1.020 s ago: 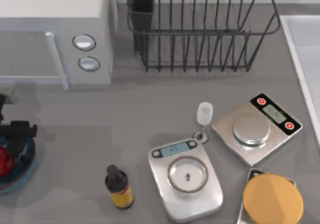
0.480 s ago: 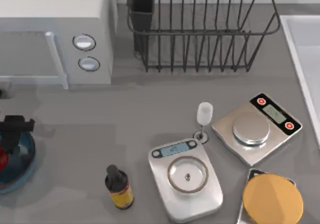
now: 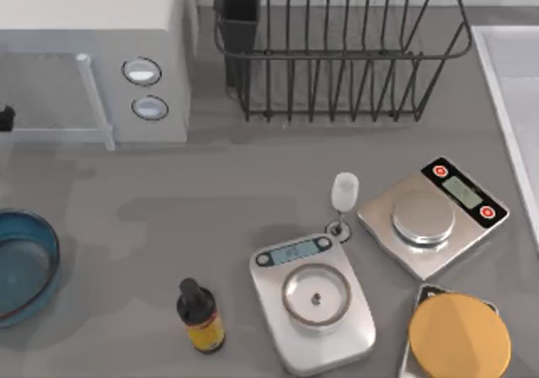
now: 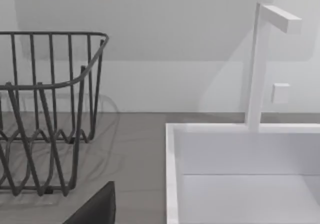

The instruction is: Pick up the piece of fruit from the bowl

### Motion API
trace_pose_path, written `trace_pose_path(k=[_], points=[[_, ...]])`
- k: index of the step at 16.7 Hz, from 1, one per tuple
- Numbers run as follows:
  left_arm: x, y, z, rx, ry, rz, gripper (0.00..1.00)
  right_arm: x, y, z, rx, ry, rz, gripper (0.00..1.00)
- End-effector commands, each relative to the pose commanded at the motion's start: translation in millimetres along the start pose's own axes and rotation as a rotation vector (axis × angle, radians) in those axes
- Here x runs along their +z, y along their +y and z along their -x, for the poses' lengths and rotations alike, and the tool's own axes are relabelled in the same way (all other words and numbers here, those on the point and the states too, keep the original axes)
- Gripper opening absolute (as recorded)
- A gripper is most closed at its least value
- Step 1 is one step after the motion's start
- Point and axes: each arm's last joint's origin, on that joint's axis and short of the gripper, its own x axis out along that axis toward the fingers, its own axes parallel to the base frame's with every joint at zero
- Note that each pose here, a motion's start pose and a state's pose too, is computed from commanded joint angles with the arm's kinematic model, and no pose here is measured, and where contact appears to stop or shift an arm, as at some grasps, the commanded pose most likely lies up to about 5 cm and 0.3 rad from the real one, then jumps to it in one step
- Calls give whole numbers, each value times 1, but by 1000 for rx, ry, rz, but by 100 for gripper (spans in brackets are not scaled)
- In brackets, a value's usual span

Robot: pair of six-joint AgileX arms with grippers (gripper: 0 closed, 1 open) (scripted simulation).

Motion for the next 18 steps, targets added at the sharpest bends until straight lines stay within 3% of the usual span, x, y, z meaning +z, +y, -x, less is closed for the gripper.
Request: trace_pose_path(k=[5,8,18], points=[[-8,-2,81,1,-7,-5,0,0,0,0,0,0,0,100],[-16,-8,112,0,-15,-20,0,0,0,0,0,0,0,100],[-9,-20,118,-2,-9,-26,0,0,0,0,0,0,0,100]])
